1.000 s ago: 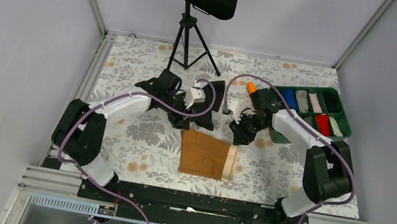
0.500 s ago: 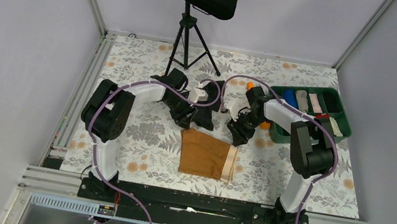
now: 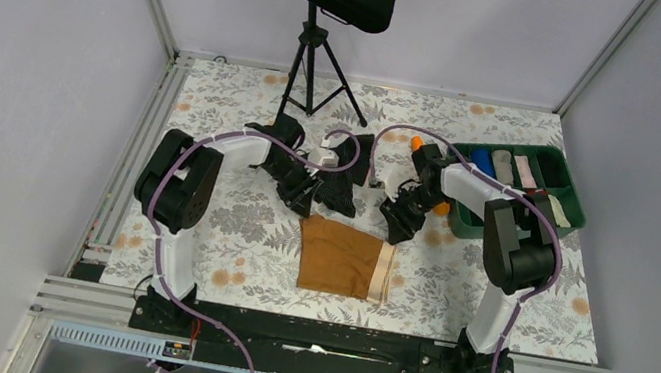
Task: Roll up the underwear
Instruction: Fold the underwear at the center of the board.
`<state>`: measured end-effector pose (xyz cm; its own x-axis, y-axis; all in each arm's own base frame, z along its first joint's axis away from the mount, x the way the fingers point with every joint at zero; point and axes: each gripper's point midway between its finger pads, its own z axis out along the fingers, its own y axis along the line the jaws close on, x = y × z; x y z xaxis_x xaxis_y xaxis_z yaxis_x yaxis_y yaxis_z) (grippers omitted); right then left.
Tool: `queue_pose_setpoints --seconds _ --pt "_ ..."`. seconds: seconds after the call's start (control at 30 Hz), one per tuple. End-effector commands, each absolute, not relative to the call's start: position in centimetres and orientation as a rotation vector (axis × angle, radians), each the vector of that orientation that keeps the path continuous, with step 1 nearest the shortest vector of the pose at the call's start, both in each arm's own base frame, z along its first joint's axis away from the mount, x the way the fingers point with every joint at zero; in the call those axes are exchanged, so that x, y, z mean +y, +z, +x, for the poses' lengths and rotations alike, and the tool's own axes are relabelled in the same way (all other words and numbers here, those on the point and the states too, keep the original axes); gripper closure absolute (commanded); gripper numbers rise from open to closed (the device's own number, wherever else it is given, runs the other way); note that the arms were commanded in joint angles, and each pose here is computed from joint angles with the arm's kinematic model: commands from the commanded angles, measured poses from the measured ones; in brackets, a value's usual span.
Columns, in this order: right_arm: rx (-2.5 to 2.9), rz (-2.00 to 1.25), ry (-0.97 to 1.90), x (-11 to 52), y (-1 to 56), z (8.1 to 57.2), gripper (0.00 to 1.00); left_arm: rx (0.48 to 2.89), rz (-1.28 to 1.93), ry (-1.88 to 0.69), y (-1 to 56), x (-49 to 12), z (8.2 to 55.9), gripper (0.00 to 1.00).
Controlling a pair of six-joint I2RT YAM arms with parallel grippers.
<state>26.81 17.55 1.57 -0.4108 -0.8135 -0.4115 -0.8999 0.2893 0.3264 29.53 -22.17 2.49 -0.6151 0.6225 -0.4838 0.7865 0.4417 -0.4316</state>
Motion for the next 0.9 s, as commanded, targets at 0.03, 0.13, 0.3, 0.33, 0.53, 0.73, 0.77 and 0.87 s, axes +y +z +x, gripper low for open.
queue_pose_setpoints --seconds 0.03,0.13,0.3,0.33,0.53,0.73,0.77,0.87 --pt "2.367 -1.545 0.901 18.3 4.4 26.6 0.54 2.364 1.232 -1.017 4.8 -22.4 29.1 0.55" --pt "2.355 -1.536 0.963 18.8 5.3 26.1 0.52 2.326 1.228 -1.077 5.6 -23.0 28.8 0.50" --pt "2.379 -1.563 0.974 18.4 4.2 25.3 0.46 2.344 1.164 -1.106 5.4 -23.5 29.1 0.44" --pt "2.385 -1.564 0.970 18.2 3.8 25.2 0.45 2.362 1.154 -1.105 5.0 -23.4 29.1 0.44" --pt "2.409 -1.601 0.943 17.6 2.1 24.7 0.46 2.414 1.123 -1.158 3.9 -23.6 28.7 0.42" --pt "2.433 -1.653 0.886 16.4 0.4 23.8 0.47 2.403 1.101 -1.127 5.1 -23.7 29.6 0.41" --pt "2.437 -1.658 0.878 16.3 0.1 23.7 0.48 2.414 1.088 -1.108 4.9 -23.7 29.9 0.41" --pt "2.444 -1.673 0.844 16.0 -0.6 23.5 0.51 2.464 1.091 -1.030 3.7 -23.3 30.2 0.41"
